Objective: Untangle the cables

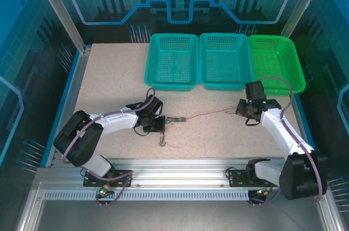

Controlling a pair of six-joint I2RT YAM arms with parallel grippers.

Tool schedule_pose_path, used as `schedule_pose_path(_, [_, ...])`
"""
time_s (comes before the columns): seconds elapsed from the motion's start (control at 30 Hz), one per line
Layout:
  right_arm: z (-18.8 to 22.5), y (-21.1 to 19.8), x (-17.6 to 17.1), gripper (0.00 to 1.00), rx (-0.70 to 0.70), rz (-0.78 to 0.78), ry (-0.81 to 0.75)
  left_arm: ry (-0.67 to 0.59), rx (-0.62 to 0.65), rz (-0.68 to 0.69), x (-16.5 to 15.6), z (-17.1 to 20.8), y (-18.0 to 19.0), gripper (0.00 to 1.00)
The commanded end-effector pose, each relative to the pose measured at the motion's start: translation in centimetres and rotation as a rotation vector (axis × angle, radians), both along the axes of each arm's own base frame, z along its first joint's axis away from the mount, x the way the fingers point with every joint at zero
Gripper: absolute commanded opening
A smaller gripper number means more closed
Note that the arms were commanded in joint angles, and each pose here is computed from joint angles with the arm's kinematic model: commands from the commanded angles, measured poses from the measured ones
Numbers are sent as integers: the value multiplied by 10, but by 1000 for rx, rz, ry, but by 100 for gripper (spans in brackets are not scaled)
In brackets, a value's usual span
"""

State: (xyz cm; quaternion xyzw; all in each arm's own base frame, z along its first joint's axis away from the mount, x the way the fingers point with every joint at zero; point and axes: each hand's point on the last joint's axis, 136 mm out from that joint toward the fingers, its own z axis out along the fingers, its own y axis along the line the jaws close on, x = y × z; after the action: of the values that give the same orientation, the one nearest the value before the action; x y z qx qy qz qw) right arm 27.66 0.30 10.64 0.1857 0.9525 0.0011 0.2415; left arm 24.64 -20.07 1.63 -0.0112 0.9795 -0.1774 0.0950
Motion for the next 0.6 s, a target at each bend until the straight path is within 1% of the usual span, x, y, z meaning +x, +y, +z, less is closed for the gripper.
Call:
schedule_pose_path(0.0, [21,-21,-8,0,-39,-64,-3,139,266,87,-33,-26,64,0])
schedule_pose_path(0.07, [32,-44,-14,0,6,-192,-41,163,289,145,-35,-28,81,0])
schedule_pose_path(0.13, [42,-66,-18,0,67,-312,-90,183,268,198,-37,-30,91,0])
schedule_pose_path(0.17, [46,-74,-21,0,51,-345,-92,181,255,208,-38,-30,92,0])
schedule_pose_path(0.2, [58,-77,-17,0,30,-346,-114,173,246,208,-37,-29,92,0])
schedule_pose_path(0.23, [62,-77,-14,0,38,-348,-128,169,237,205,-36,-28,91,0])
schedule_pose_path(0.3, [66,-65,-5,0,84,-319,-160,168,212,203,-34,-27,86,0])
schedule_pose_path(0.37, [69,-39,6,0,139,-218,-166,169,189,200,-31,-28,80,0])
schedule_pose_path(0.43, [74,-18,9,0,156,-141,-165,164,182,208,-27,-27,78,3])
schedule_pose_path(0.47, [79,-8,11,0,181,-103,-173,155,173,205,-25,-25,76,8])
schedule_pose_path(0.5, [83,-1,11,0,208,-91,-176,140,165,205,-22,-21,75,15])
schedule_pose_path(0.57, [92,9,10,0,245,-77,-182,84,131,199,-13,-7,70,26])
